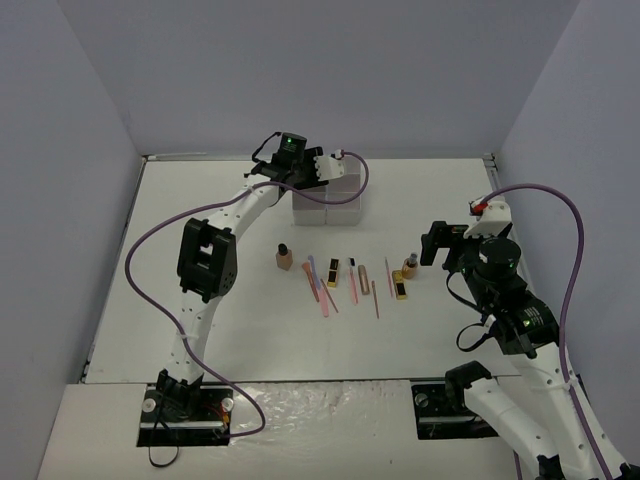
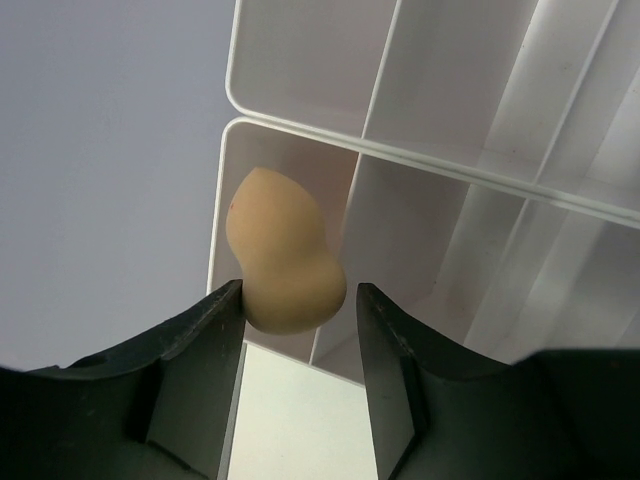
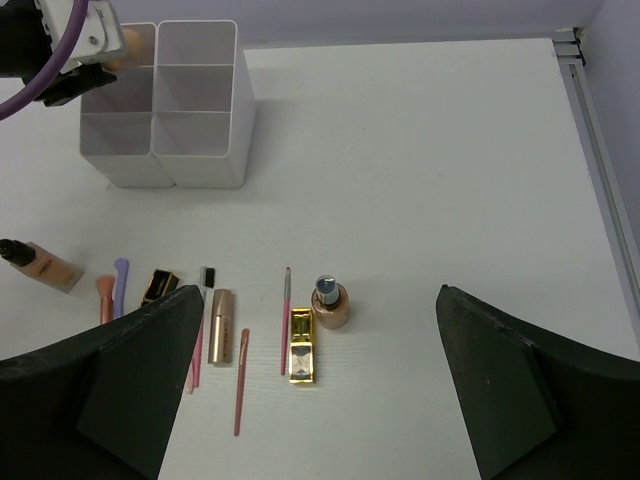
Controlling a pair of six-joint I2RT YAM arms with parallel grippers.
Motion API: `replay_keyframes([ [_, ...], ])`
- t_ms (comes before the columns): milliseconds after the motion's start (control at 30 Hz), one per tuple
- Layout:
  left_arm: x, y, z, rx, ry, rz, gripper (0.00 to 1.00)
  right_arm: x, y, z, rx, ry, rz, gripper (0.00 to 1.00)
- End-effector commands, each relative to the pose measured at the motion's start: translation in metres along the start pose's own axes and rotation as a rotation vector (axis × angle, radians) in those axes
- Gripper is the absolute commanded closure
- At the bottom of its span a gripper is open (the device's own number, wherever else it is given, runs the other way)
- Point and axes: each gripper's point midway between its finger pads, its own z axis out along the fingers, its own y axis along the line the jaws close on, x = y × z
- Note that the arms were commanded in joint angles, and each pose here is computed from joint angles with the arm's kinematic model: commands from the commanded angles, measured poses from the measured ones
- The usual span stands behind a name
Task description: Organize the makeup
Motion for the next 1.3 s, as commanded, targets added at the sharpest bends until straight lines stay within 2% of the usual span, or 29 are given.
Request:
replay_keyframes([
  [0, -0.045, 0.062, -0.044, -0.161, -0.112, 0.039, 0.53, -0.013, 0.007, 0.003, -0.024, -0.042, 0.01, 0.0],
  [333, -0.048, 0.072, -0.046, -0.203, -0.122, 0.033, 0.47, -0.015, 0.008, 0.002, -0.029, -0.048, 0.013, 0.0],
  [400, -0.051, 0.075, -0.048, -0.212, -0.132, 0.024, 0.43, -0.015, 0.008, 0.002, -0.03, -0.046, 0.014, 0.0],
  [600, -0.079, 0.105, -0.082, -0.335, -0.213, -0.062, 0.36, -0.017, 0.01, 0.003, -0.038, -0.045, 0.013, 0.0],
  [700, -0.087, 0.134, -0.127, -0.495, -0.24, -0.202, 0.24, -0.017, 0.011, 0.007, -0.042, -0.034, 0.004, 0.0],
  [800, -0.09, 0.154, -0.173, -0.641, -0.275, -0.33, 0.05, -0.012, 0.014, 0.014, -0.047, -0.004, -0.003, 0.0],
  [867, -0.098, 0.161, -0.217, -0.713, -0.323, -0.409, 0.03, -0.003, 0.021, 0.023, -0.069, 0.044, -0.015, 0.0],
  [933, -0.086, 0.149, -0.231, -0.736, -0.314, -0.499, 0.03, 0.006, 0.025, 0.034, -0.076, 0.095, -0.01, 0.0],
  [1033, -0.077, 0.141, -0.283, -0.809, -0.323, -0.686, 0.03, 0.025, 0.039, 0.054, -0.102, 0.198, 0.005, 0.0],
  [1100, -0.062, 0.123, -0.301, -0.814, -0.281, -0.807, 0.03, 0.034, 0.046, 0.061, -0.106, 0.241, 0.01, 0.0],
  [1200, -0.029, 0.08, -0.303, -0.758, -0.125, -0.901, 0.03, 0.051, 0.058, 0.077, -0.095, 0.319, 0.016, 0.0],
  [1267, -0.013, 0.057, -0.313, -0.75, -0.072, -0.972, 0.03, 0.062, 0.065, 0.086, -0.075, 0.356, 0.015, 0.0],
])
